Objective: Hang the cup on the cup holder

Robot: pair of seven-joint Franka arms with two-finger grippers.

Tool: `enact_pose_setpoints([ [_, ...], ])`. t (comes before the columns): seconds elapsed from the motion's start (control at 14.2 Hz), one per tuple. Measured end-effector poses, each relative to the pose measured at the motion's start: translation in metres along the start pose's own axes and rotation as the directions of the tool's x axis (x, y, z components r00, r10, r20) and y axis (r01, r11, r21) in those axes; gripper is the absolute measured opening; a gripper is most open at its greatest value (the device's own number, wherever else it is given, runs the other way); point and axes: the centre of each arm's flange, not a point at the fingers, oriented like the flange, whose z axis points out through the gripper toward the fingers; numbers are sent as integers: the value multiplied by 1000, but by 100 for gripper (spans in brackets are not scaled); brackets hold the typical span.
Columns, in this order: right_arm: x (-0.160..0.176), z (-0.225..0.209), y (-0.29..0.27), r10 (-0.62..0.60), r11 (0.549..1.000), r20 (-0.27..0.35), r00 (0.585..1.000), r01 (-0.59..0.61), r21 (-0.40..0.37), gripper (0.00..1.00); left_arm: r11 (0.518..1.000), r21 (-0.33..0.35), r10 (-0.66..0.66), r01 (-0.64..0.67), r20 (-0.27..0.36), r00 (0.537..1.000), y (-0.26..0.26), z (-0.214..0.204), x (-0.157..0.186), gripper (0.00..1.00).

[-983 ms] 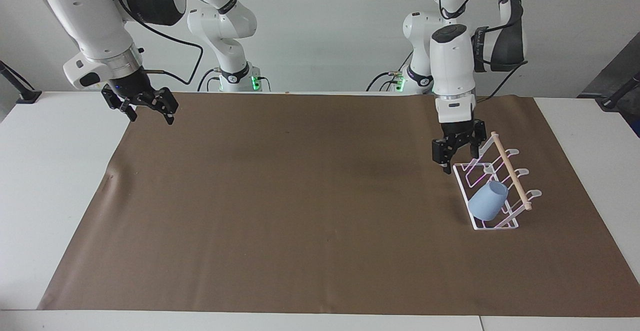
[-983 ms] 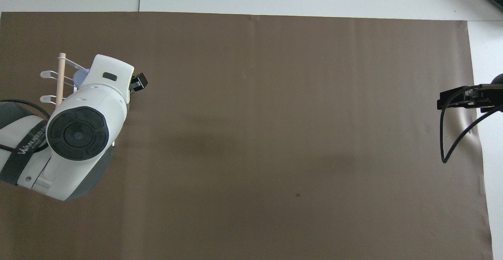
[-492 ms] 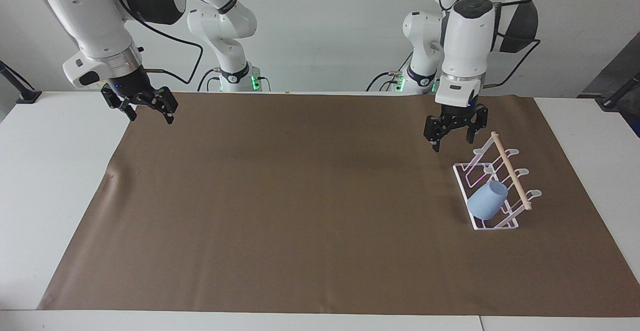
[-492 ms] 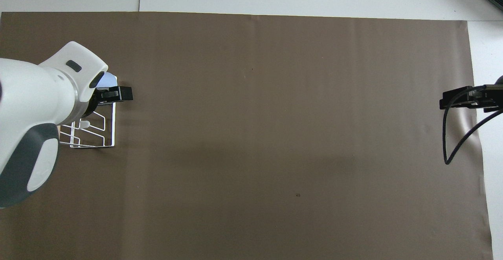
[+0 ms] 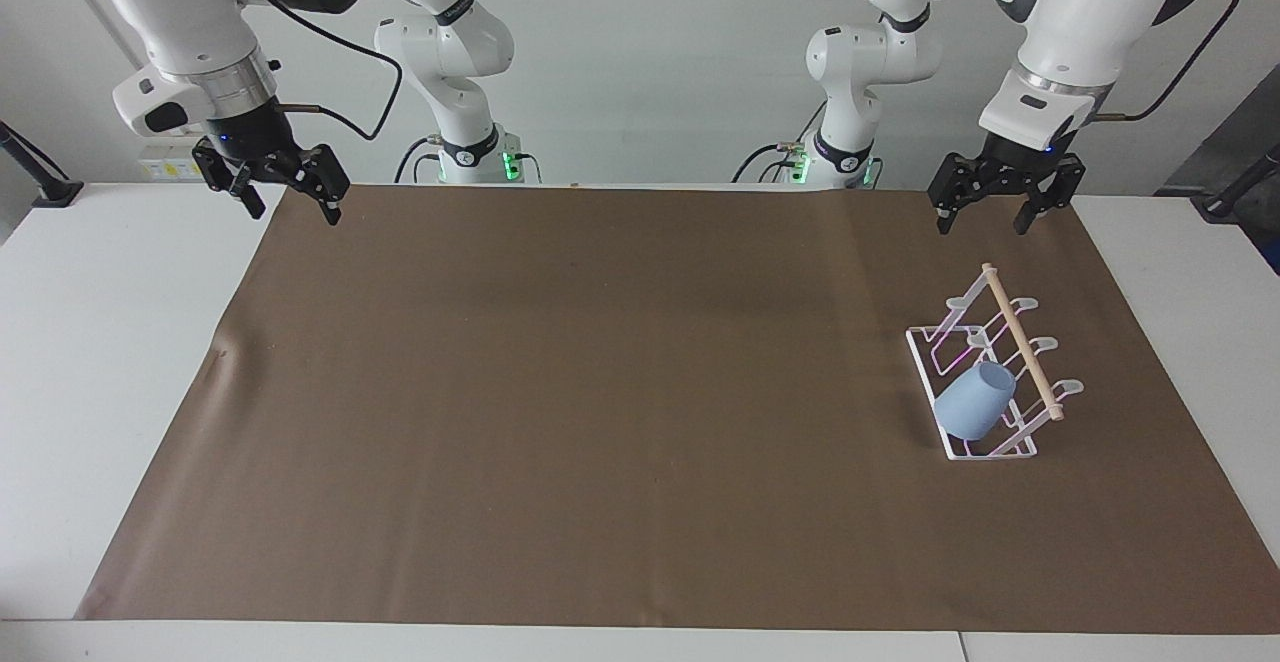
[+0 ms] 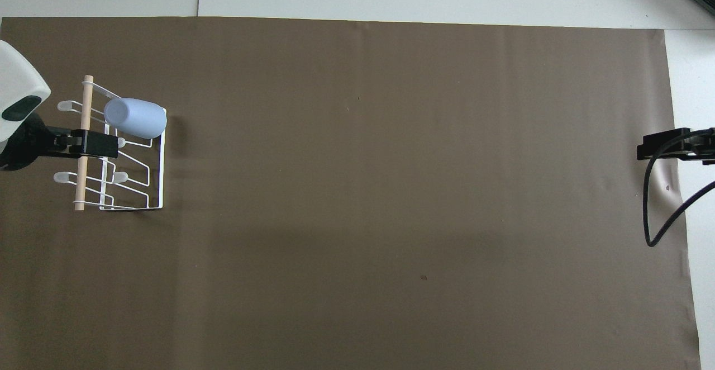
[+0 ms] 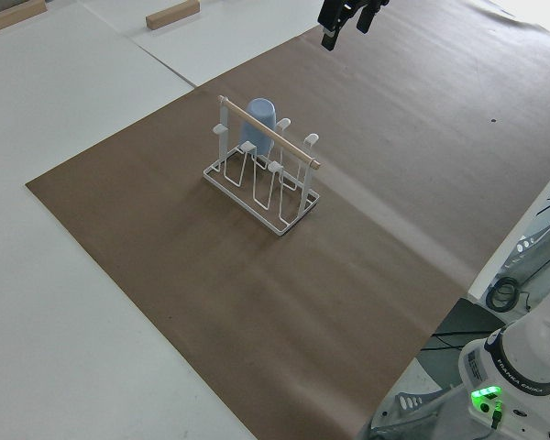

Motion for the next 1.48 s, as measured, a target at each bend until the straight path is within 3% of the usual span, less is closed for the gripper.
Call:
enact_pose_setpoints([
  [0.49,0,0,0,0,1000,0,1000,0,0,100,998,-13,54,-53,68,996,-2,-5,-2,100],
  [0.77,0,0,0,0,1000,0,1000,0,0,100,996,-25,89,-87,95,991,-30,-6,0,100],
  [1.48,0,0,0,0,1000,0,1000,0,0,100,996,-53,84,-77,133,988,-47,-8,1,100],
])
